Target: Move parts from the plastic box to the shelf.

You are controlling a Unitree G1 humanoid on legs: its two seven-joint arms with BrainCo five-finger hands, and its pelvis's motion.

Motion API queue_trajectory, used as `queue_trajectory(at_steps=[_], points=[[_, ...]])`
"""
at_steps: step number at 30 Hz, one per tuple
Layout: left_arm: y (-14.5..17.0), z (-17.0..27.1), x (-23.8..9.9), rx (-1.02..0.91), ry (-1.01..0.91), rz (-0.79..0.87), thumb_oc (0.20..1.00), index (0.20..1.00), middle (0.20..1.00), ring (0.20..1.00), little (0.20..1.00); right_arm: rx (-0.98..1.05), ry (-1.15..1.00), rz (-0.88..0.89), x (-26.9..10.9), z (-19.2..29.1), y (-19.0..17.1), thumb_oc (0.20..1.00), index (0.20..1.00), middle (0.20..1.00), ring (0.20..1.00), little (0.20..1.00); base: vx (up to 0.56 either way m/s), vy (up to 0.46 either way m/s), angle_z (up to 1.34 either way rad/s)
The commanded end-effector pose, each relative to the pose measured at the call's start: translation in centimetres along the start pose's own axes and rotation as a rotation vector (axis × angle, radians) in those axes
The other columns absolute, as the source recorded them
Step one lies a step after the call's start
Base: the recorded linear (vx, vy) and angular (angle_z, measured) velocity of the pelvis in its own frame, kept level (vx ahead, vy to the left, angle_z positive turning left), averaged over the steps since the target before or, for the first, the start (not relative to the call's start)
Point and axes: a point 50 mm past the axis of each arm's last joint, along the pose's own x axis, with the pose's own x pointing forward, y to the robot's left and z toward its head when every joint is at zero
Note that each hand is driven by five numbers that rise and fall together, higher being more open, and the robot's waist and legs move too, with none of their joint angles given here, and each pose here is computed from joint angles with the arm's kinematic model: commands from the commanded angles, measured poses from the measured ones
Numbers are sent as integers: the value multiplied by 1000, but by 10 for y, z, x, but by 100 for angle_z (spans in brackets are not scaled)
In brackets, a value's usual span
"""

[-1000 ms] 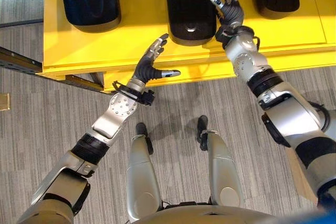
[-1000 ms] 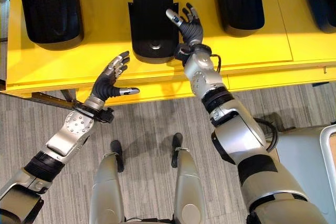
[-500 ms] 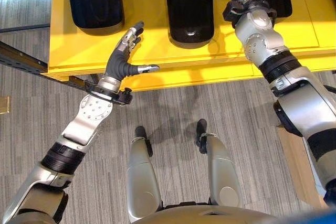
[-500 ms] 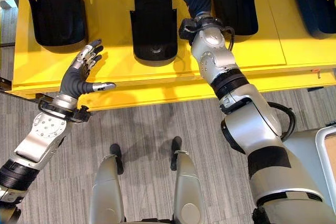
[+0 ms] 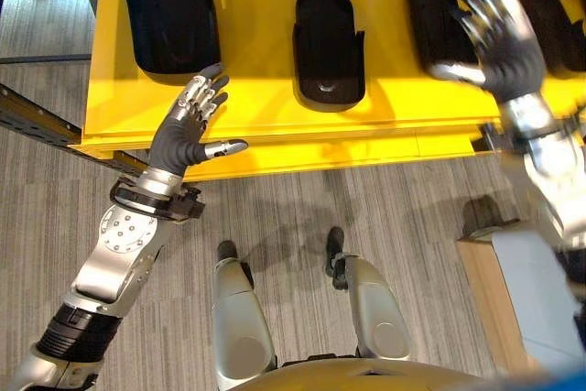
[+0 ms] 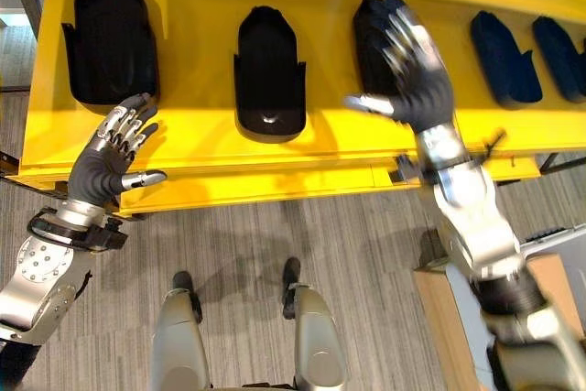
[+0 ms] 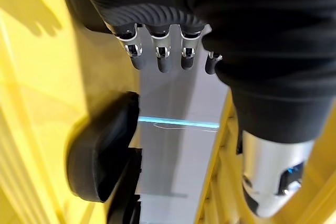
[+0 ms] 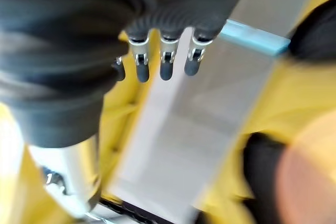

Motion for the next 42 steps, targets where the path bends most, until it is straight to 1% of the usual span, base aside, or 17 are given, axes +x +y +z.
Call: queue_trajectory(at_steps=[1, 2, 3, 4, 5, 8, 10, 11, 13, 15, 16, 17, 18, 19, 20, 32, 42], points=[[-9, 12, -9, -39, -78, -47, 1000, 1000, 1000, 1000, 1000, -167, -98, 1, -11, 14, 3, 1000, 1000, 1000, 1000, 1000, 38, 14, 4], [-8, 11, -13, -35, -73, -36, 1000, 1000, 1000, 1000, 1000, -182, -84, 1, -19, 12, 6, 1000, 1000, 1000, 1000, 1000, 0, 0, 0], [-6, 9, -19, 8, -59, -20, 1000, 1000, 1000, 1000, 1000, -282, -32, 14, -38, 6, 10, 1000, 1000, 1000, 1000, 1000, 0, 0, 0], [-6, 9, -20, 9, -57, -21, 1000, 1000, 1000, 1000, 1000, -283, -30, 13, -39, 6, 11, 1000, 1000, 1000, 1000, 1000, 20, 42, -2], [-7, 9, -23, 14, -61, -7, 1000, 1000, 1000, 1000, 1000, -318, -3, 21, -49, 3, 15, 1000, 1000, 1000, 1000, 1000, 0, 0, 0], [-5, 8, -28, 48, -42, 8, 1000, 1000, 1000, 1000, 1000, -423, 30, 114, -59, -4, 28, 1000, 1000, 1000, 1000, 1000, 0, 10, 0], [-5, 8, -31, 57, -37, 22, 1000, 1000, 1000, 1000, 1000, -433, 37, 176, -61, -8, 39, 1000, 1000, 1000, 1000, 1000, 1, 31, 3], [-5, 7, -32, 66, -34, 25, 1000, 1000, 1000, 1000, 1000, -476, 27, 196, -60, -10, 43, 1000, 1000, 1000, 1000, 1000, 1, 24, 4], [-4, 8, -33, 95, -37, 43, 1000, 1000, 1000, 1000, 1000, -462, 33, 221, -62, -15, 52, 1000, 1000, 1000, 1000, 1000, 0, 9, 2], [-5, 8, -33, 107, -44, 53, 1000, 1000, 1000, 1000, 1000, -551, 26, 251, -60, -23, 61, 1000, 1000, 1000, 1000, 1000, -2, 6, 2], [-6, 9, -32, 132, -48, 59, 1000, 1000, 1000, 1000, 1000, -624, 33, 315, -60, -34, 73, 1000, 1000, 1000, 1000, 1000, -8, 11, 4], [-5, 9, -32, 135, -48, 63, 1000, 1000, 1000, 1000, 1000, -625, 30, 316, -59, -35, 74, 1000, 1000, 1000, 1000, 1000, 0, 0, 0], [-6, 10, -32, 156, -62, 75, 1000, 1000, 1000, 1000, 1000, -653, 18, 347, -57, -42, 85, 1000, 1000, 1000, 1000, 1000, 0, 0, 0], [-6, 10, -32, 157, -62, 76, 1000, 1000, 1000, 1000, 1000, -653, 17, 347, -56, -42, 85, 1000, 1000, 1000, 1000, 1000, 0, 0, 0], [-8, 9, -31, 151, -63, 80, 1000, 1000, 1000, 1000, 1000, -677, 25, 390, -54, -50, 96, 1000, 1000, 1000, 1000, 1000, 0, 0, 0], [-9, 7, -26, 170, -92, 139, 1000, 1000, 1000, 1000, 1000, -642, 91, 416, -38, -84, 142, 1000, 1000, 1000, 1000, 1000, 0, 0, 0], [-11, 7, -25, 183, -92, 126, 1000, 1000, 1000, 1000, 1000, -659, 105, 376, -29, -88, 140, 1000, 1000, 1000, 1000, 1000, 3, 0, 0]])
